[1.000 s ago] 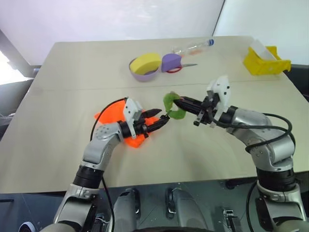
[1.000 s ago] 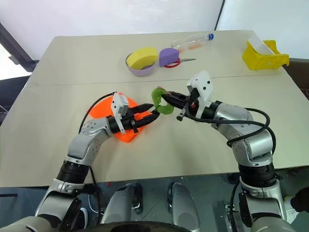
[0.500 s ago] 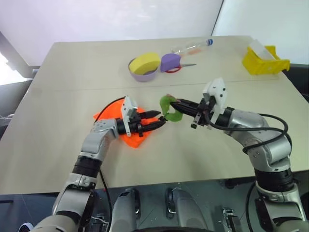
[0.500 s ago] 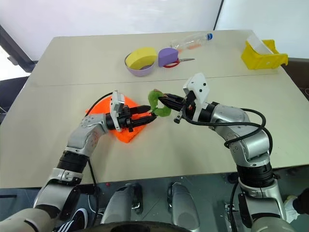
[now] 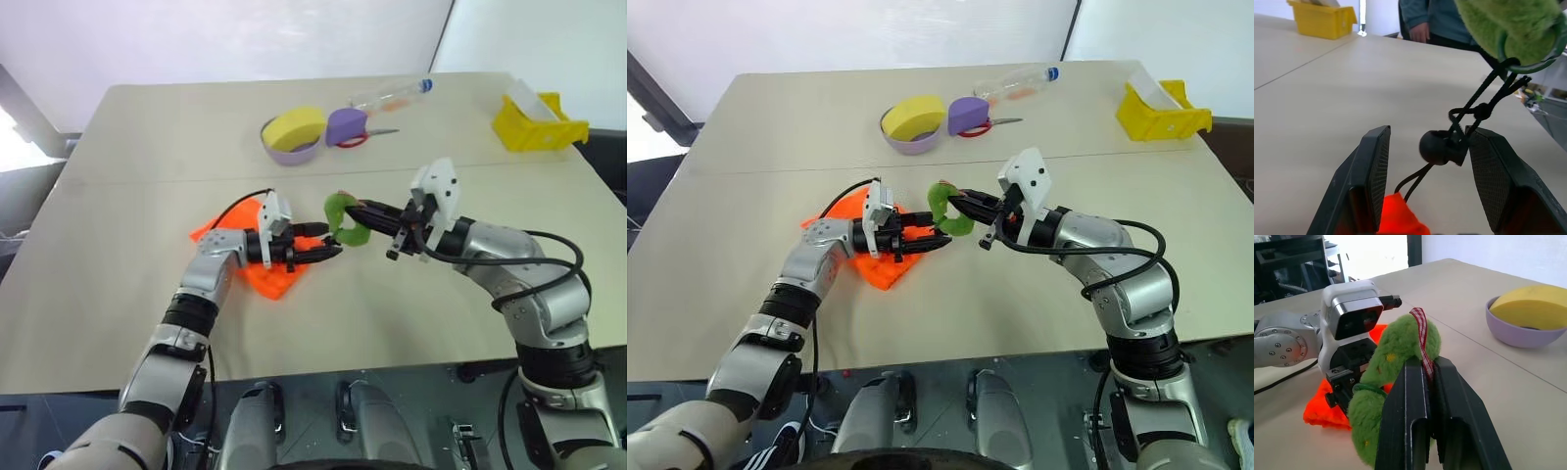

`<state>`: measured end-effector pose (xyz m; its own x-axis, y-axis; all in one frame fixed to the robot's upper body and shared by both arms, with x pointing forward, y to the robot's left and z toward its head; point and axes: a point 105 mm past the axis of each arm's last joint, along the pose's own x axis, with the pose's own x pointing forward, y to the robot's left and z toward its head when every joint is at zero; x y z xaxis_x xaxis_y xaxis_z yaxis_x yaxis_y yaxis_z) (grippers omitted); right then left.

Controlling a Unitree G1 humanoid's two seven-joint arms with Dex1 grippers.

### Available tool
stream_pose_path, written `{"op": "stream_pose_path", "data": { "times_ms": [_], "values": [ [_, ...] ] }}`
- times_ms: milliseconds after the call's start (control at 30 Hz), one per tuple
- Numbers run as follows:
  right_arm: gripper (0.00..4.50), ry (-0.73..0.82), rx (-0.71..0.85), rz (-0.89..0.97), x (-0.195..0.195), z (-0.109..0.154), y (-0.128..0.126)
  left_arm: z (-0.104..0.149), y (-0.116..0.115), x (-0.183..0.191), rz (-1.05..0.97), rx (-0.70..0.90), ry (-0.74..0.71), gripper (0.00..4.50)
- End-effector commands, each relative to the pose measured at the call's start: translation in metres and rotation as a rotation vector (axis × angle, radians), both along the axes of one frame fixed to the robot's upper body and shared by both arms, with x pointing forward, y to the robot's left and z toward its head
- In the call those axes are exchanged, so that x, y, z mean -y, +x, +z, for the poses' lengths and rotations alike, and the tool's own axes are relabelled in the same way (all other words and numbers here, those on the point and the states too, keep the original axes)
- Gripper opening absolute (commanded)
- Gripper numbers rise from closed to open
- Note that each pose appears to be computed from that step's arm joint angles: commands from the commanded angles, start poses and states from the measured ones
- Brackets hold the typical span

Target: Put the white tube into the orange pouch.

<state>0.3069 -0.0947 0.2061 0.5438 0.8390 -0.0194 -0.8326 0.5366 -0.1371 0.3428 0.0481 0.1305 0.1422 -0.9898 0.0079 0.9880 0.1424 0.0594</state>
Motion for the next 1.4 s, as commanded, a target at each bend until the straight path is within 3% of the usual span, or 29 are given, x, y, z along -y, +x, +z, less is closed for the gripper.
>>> {"op": "stream_pose_path", "data": {
  "times_ms": [33,200,267,400,433,933,1133,1400],
  "values": [
    [0.00,0.004,0.043,0.016,-0.003,0.009,-0.003,0.013,-0.004,-0.005,-0.038,0.056,-0.008,2.60],
    [0.00,0.008,0.053,0.011,-0.003,0.012,-0.002,0.010,-0.001,-0.004,-0.036,0.054,-0.001,2.60],
    [0.00,0.008,0.052,0.012,-0.004,0.012,-0.002,0.012,0.000,0.000,-0.031,0.052,-0.016,2.06],
    [0.00,0.000,0.049,0.005,-0.003,0.010,-0.002,0.014,0.000,0.002,-0.030,0.071,-0.024,0.43],
    [0.00,-0.001,0.049,0.004,-0.003,0.010,-0.002,0.014,0.000,0.002,-0.027,0.080,-0.021,0.22],
    [0.00,-0.007,0.072,-0.106,0.011,0.012,0.013,0.015,0.009,-0.004,0.039,0.134,0.004,0.22],
    [0.00,0.038,0.055,-0.418,0.060,0.010,0.051,0.012,0.017,-0.017,0.120,0.332,0.149,0.22],
    [0.00,0.048,0.017,-0.664,0.102,0.002,0.074,0.001,-0.003,-0.021,0.072,0.245,0.204,0.21]
  ]
}}
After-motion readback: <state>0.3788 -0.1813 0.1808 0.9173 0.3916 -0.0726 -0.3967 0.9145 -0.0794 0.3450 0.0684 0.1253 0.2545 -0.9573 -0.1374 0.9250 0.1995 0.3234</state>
